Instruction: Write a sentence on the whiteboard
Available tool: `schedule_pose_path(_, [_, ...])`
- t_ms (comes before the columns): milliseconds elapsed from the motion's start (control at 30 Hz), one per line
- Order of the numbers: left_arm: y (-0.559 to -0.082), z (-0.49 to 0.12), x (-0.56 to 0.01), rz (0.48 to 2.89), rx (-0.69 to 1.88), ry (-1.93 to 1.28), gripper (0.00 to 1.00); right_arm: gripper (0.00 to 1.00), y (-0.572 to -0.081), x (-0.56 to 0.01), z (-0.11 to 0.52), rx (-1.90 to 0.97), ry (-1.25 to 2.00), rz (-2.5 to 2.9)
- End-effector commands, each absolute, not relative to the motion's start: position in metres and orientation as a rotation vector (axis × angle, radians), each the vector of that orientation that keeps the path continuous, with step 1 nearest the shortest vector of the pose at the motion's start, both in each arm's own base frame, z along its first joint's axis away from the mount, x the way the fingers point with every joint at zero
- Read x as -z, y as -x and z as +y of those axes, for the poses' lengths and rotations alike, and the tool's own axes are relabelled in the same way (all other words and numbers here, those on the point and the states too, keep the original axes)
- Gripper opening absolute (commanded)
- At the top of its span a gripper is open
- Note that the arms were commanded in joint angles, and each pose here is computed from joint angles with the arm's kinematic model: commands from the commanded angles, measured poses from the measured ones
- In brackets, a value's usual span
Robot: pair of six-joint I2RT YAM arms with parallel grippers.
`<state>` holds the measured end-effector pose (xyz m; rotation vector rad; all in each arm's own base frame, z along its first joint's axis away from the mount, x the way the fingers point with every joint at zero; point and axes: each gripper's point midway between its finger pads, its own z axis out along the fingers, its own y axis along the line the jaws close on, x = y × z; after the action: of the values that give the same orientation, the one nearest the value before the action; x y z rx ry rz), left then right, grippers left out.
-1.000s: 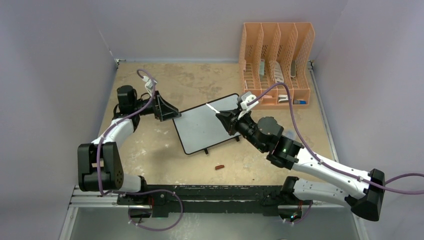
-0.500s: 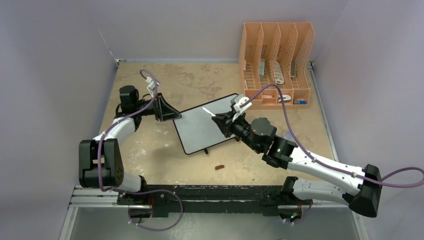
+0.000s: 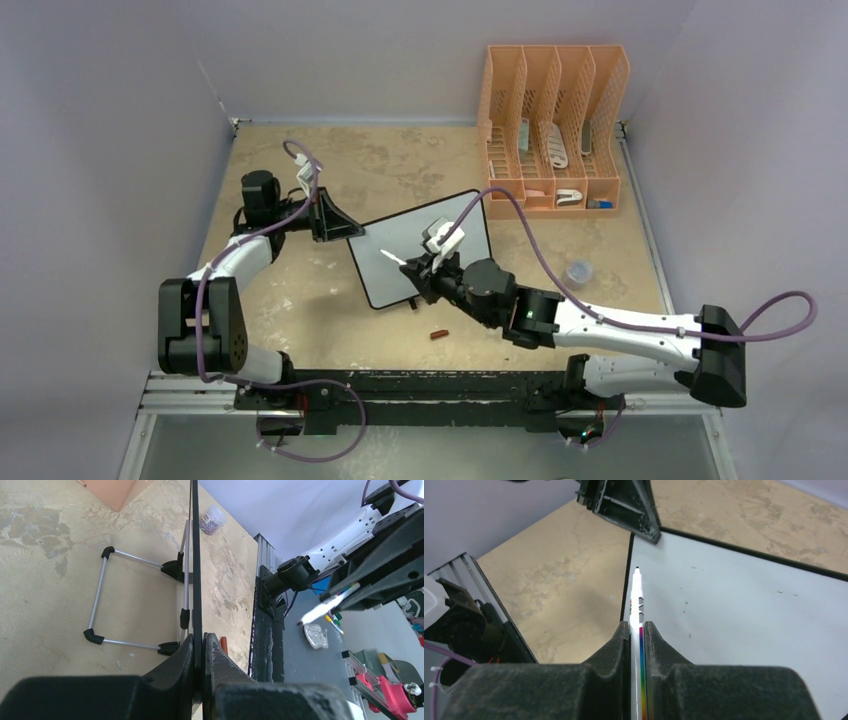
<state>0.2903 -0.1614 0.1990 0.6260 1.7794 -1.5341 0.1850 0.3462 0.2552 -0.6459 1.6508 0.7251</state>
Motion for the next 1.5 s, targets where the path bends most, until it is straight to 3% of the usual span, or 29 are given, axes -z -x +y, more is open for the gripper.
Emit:
schedule_pose_path(0, [-0.281, -0.169, -0.221, 1.665, 1.495, -0.780, 0.00, 0.00, -0.182, -0.276, 0.357, -0.727, 0.564, 1.615])
schedule_pose_path(500, [-0.270, -0.189, -0.210, 1.747, 1.407, -0.739, 0.00, 0.00, -0.173, -0.252, 0.392, -0.563, 0.472, 1.702])
schedule_pose_path(1467, [-0.270, -0.189, -0.203, 1.800, 1.351, -0.717, 0.00, 0.00, -0.173, -0.231, 0.381, -0.490, 0.439, 1.778])
